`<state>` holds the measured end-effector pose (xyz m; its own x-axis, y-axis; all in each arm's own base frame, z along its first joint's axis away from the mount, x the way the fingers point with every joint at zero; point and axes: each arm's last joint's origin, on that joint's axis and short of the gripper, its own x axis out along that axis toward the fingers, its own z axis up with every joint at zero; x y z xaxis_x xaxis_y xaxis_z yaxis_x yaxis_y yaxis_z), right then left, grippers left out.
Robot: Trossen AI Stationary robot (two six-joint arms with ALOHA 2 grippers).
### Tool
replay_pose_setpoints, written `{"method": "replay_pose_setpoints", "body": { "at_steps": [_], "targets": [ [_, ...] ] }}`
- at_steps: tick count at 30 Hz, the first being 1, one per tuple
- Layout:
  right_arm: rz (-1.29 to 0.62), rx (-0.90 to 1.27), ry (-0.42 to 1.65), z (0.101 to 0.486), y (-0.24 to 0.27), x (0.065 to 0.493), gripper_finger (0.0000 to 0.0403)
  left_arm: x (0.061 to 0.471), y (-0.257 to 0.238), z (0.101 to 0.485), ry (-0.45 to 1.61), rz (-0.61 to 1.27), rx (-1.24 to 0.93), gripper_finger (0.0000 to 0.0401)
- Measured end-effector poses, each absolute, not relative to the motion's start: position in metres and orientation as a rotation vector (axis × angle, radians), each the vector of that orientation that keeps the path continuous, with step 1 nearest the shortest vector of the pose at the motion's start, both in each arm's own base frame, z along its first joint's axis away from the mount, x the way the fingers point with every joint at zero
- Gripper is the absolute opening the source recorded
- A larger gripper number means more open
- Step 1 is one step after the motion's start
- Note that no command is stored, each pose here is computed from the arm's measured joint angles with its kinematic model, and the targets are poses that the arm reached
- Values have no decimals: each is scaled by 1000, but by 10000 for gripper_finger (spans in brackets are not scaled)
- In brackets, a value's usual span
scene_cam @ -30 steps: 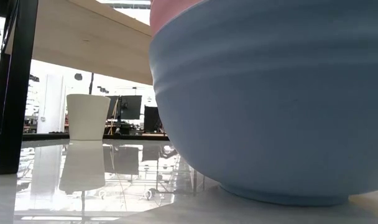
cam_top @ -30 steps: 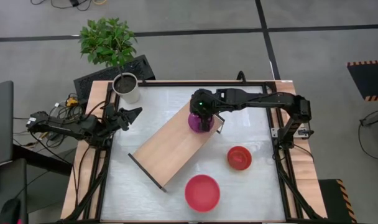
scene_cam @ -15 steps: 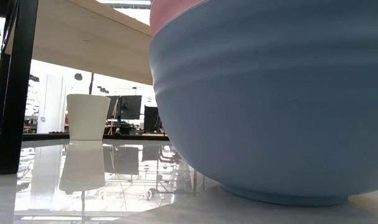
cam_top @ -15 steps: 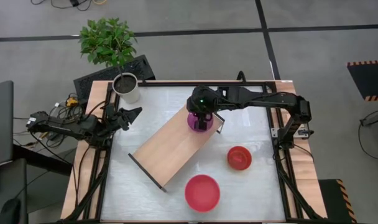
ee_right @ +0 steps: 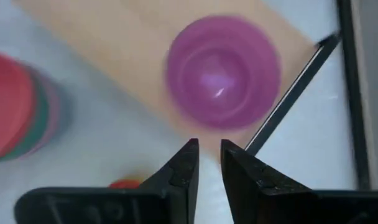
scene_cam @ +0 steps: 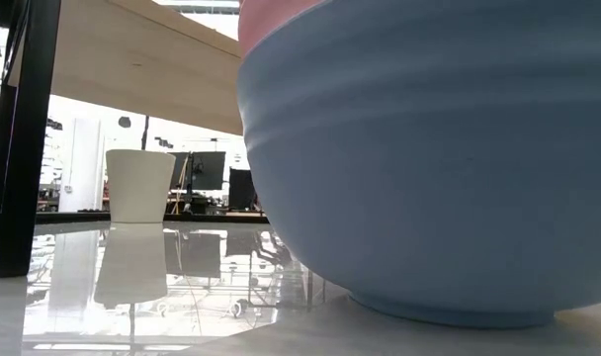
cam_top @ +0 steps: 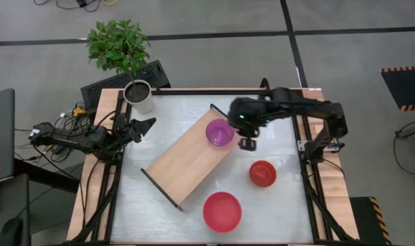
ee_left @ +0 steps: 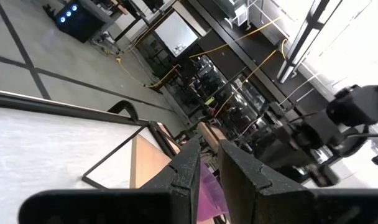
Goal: Place and stack bowls onto a shelf
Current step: Stack the left red bowl on top of the violet bowl into the shelf
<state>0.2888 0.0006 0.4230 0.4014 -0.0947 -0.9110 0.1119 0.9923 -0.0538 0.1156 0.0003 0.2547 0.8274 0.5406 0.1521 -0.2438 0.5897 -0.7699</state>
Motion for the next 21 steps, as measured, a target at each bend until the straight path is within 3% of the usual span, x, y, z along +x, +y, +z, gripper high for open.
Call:
{"method": "replay_pose_setpoints", "body": {
  "at_steps": [10, 16, 21],
  "targets": [
    [-298, 251, 938, 462, 20, 182, 107, 116, 0, 255, -387, 475, -789, 43],
    [-472, 400, 906, 429, 23, 133, 108, 116, 0, 255, -391, 474, -797, 43],
    [-525, 483, 952, 383, 29, 119, 108, 116, 0, 255, -389, 469, -797, 43]
  ]
}}
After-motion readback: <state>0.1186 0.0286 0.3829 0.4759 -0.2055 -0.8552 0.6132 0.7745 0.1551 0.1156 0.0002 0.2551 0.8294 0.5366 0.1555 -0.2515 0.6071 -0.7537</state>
